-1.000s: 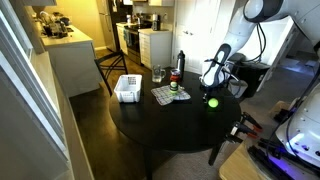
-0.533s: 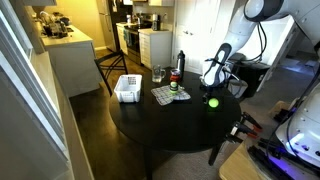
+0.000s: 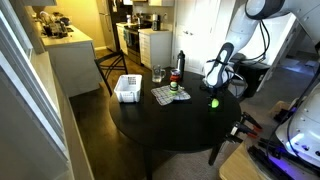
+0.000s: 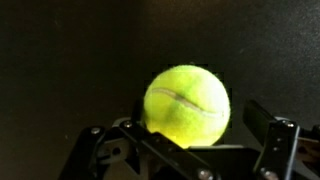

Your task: Pick up the green tennis ball and put it into the cylindrical tennis ball container

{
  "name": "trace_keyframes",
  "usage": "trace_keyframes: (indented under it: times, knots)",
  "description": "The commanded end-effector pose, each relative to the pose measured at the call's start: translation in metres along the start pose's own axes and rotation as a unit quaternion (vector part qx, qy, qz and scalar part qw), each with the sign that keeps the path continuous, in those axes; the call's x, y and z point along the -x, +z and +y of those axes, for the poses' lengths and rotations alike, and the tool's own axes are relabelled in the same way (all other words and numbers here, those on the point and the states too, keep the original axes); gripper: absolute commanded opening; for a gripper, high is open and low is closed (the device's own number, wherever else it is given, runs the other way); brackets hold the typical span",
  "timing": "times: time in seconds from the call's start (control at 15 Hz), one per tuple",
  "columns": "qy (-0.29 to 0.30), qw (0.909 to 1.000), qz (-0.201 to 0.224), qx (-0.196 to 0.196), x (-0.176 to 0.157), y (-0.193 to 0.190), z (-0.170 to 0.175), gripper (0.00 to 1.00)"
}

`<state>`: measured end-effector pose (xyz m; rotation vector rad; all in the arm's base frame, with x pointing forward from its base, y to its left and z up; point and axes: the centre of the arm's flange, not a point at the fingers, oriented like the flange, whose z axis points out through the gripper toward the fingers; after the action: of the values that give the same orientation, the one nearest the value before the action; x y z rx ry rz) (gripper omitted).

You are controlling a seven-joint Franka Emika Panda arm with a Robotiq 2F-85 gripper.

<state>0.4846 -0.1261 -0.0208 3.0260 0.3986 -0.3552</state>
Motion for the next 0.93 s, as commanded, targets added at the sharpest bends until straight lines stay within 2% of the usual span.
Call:
trace_keyframes:
  times: [0.0, 0.13, 0.4, 0.53, 0.67, 0.87]
  knots:
    - [-0.020, 0.9997, -0.011, 0.007, 0.017, -0.014, -0.005, 0.74]
    - [-0.023, 0.9996, -0.012, 0.009, 0.020, -0.014, -0.006, 0.69]
    - [-0.029, 0.9994, -0.014, 0.012, 0.023, -0.016, -0.009, 0.44]
    - [-0.031, 0.9994, -0.009, 0.011, 0.025, -0.022, -0.011, 0.44]
    - [-0.039, 0.9991, 0.016, 0.006, 0.029, -0.038, -0.015, 0.44]
    - [-0.053, 0.9963, 0.064, 0.024, 0.034, -0.078, -0.022, 0.44]
